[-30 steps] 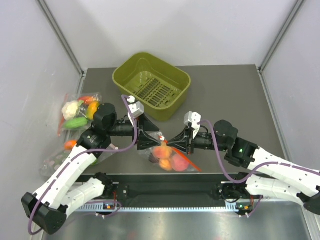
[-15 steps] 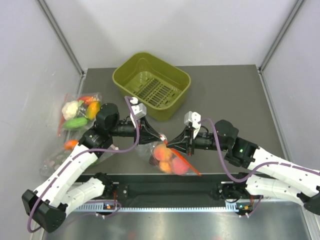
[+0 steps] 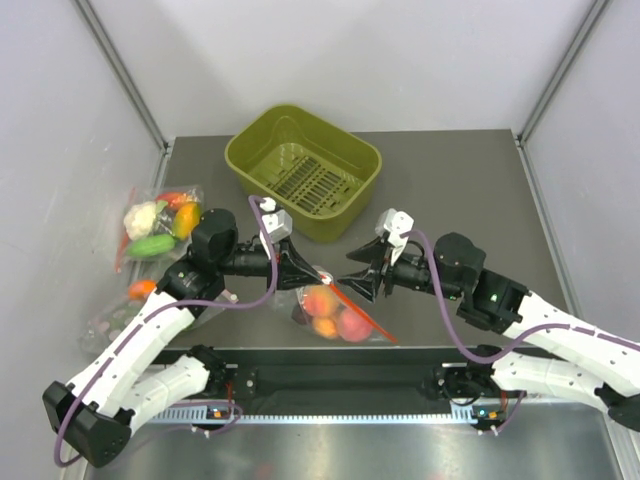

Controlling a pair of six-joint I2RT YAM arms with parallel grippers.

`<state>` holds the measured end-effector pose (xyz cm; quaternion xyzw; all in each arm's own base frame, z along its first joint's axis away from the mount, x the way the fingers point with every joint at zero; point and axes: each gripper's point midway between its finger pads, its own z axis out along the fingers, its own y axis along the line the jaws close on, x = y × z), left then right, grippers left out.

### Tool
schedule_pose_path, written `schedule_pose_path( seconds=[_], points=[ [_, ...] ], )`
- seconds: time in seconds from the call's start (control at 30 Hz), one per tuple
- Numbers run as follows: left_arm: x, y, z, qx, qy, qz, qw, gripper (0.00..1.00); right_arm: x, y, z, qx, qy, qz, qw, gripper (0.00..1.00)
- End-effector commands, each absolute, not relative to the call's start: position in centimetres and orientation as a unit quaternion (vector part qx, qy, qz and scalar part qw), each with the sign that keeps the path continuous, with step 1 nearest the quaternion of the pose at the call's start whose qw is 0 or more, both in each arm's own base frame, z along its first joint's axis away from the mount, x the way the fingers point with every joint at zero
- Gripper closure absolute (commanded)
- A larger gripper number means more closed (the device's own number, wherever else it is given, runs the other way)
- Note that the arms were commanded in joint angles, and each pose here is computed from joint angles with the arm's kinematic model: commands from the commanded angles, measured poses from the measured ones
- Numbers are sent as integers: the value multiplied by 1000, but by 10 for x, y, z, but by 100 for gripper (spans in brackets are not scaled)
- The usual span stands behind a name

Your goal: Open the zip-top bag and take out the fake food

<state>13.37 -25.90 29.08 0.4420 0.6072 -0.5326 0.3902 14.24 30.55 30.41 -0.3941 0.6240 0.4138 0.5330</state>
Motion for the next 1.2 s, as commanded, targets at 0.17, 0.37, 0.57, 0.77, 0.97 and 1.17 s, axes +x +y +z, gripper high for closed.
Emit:
schedule_pose_path(
  seconds=[0.17, 0.37, 0.57, 0.77, 0.97, 1.17],
  points=[
    [146, -263, 289, 432, 618, -521, 399, 100, 146, 318, 336, -427, 579, 390, 575, 44],
    [156, -261, 282, 418, 640, -502, 405, 100, 133, 330, 339, -445, 558, 408, 570, 43],
    [153, -262, 282, 420, 638, -507, 399, 100, 132, 338, 333, -453, 560, 407, 563, 43],
    [153, -262, 282, 420, 636, -508, 400, 100, 138, 347, 324, -459, 569, 395, 557, 43],
    [151, -262, 283, 421, 634, -511, 399, 100, 143, 346, 326, -458, 568, 385, 565, 54],
    [150, -263, 282, 422, 635, -513, 394, 100, 144, 345, 334, -452, 559, 386, 578, 57]
  ],
)
